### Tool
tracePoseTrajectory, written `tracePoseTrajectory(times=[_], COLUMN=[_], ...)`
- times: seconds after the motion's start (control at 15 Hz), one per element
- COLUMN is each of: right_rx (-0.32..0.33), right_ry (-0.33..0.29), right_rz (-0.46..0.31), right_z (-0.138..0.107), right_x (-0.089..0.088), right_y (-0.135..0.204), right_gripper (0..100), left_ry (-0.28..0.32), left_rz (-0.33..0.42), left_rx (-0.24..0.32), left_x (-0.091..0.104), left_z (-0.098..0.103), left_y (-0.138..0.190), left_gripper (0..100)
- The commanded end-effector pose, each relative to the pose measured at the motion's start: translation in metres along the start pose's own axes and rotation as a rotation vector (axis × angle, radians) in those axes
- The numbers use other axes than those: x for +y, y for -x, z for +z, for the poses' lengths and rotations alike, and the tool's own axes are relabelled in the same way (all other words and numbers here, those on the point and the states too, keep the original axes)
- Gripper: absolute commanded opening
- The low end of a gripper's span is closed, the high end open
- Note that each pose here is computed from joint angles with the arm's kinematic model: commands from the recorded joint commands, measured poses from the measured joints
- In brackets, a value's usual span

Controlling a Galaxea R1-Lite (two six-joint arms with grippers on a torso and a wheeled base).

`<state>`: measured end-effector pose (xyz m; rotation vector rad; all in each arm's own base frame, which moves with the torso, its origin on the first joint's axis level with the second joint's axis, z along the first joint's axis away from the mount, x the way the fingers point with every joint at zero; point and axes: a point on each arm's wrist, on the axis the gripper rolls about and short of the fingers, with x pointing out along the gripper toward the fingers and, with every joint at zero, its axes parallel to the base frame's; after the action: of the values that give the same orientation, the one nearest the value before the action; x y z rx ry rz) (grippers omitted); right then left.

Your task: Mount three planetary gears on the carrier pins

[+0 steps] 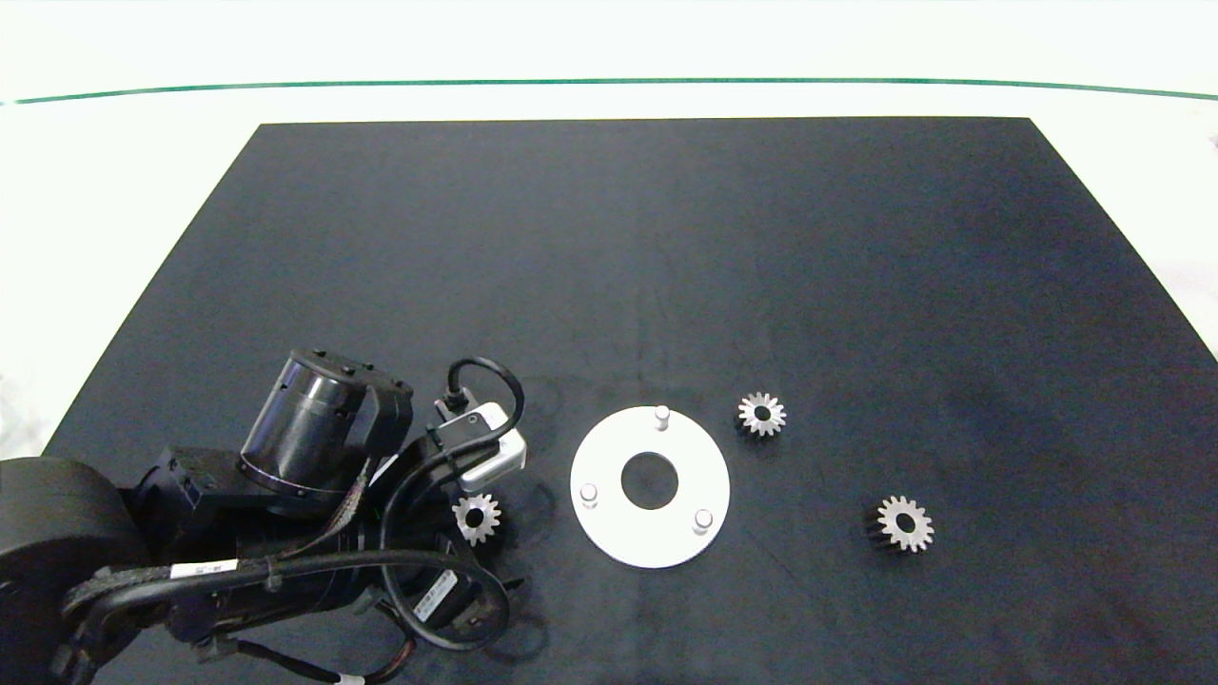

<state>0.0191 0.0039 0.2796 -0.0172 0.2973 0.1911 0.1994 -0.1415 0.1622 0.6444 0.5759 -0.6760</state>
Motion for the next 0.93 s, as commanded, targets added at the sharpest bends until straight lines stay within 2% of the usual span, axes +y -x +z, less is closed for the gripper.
tracePoseTrajectory(times=[0.07, 0.93], right_rx=[0.005, 0.012], right_ry=[0.000, 0.000], right_rz=[0.002, 0.002], right_z=[-0.0010, -0.0027], right_x=[0.0000, 0.0000], right_y=[-0.0001, -0.0013], right_gripper=[100, 100], left_ry=[0.002, 0.010], left_rz=[0.005, 0.019], left_rx=[-0.002, 0.024], left_x=[0.0025, 0.0044], left_z=[0.0037, -0.0019], left_y=[-0.0030, -0.0028], left_gripper=[95, 70])
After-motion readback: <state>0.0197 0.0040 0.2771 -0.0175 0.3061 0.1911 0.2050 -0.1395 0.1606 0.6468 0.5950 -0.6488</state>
